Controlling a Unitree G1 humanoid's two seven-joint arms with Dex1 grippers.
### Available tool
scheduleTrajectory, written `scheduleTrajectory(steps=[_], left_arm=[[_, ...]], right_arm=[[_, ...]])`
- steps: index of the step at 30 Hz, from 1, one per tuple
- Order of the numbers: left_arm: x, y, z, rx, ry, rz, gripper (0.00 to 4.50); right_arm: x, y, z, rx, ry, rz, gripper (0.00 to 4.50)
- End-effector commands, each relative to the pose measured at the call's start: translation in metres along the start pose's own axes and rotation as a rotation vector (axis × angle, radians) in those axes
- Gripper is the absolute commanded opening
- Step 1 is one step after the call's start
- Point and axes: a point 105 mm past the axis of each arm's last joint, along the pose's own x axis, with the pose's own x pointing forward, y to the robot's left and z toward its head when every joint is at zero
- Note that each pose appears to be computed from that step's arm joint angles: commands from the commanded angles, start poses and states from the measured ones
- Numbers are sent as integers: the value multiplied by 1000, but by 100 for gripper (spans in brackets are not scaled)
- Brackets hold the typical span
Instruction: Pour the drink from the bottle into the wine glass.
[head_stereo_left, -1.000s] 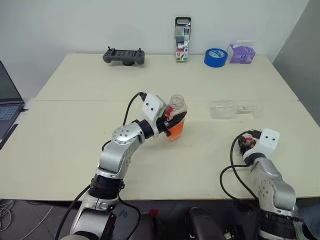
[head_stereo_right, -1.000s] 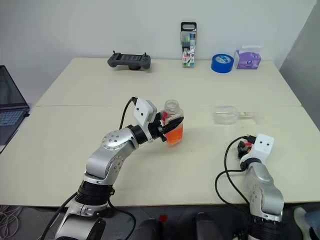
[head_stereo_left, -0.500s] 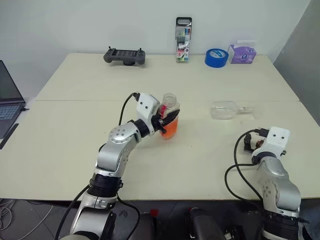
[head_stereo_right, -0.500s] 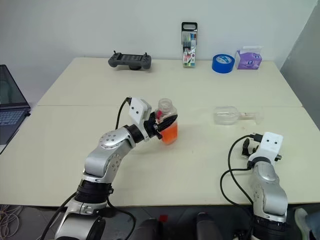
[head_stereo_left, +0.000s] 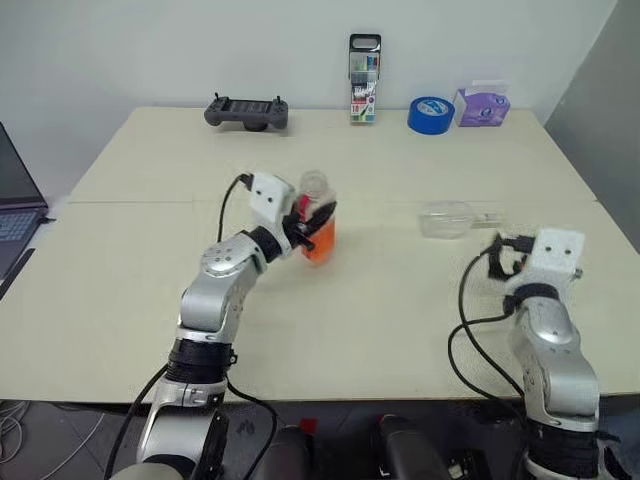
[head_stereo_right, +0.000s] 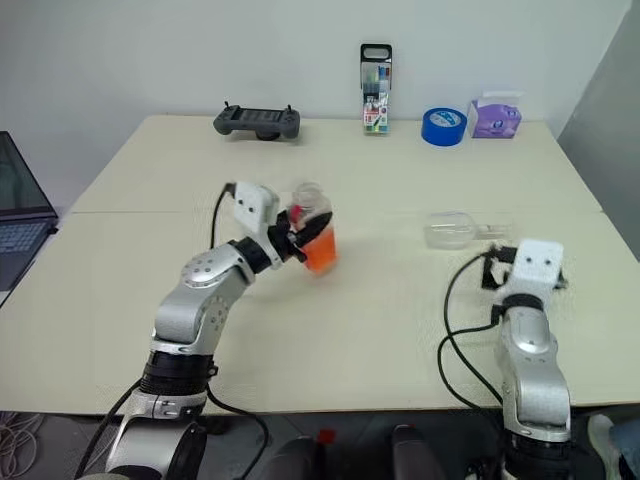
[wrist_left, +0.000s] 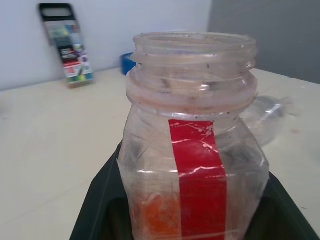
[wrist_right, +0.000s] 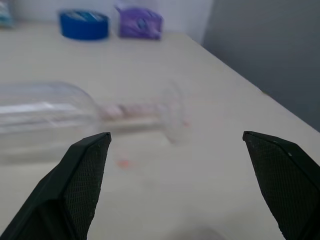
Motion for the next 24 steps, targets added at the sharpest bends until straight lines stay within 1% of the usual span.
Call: scheduleTrajectory(steps=[1, 3, 4, 6, 9, 13, 16, 18, 24], left_arm=[[-12, 48, 26, -23, -88, 210, 172], [-20, 69, 24, -15, -76, 300, 172], [-24, 78, 22, -4, -66, 335, 172], [-32, 92, 17, -2, -51, 393, 172], [-38, 97, 9, -4, -40, 421, 172], [-44, 103, -4, 2, -30, 432, 172], [-45, 110, -8, -18, -39, 444, 172], [-45, 113, -9, -21, -42, 451, 172], [-48, 123, -23, -8, -10, 439, 172]], right_arm=[[-7, 80, 25, 188, -8, 467, 450], [-10, 106, 30, 197, 21, 641, 450], [-10, 116, 34, 189, 17, 695, 450], [-7, 132, 36, 186, 28, 775, 450], [-5, 148, 32, 150, 57, 854, 450], [-6, 163, 33, 124, 63, 925, 450], [-8, 169, 31, 120, 72, 949, 450], [-10, 171, 30, 116, 78, 961, 450], [-18, 174, 24, 127, 108, 975, 450]])
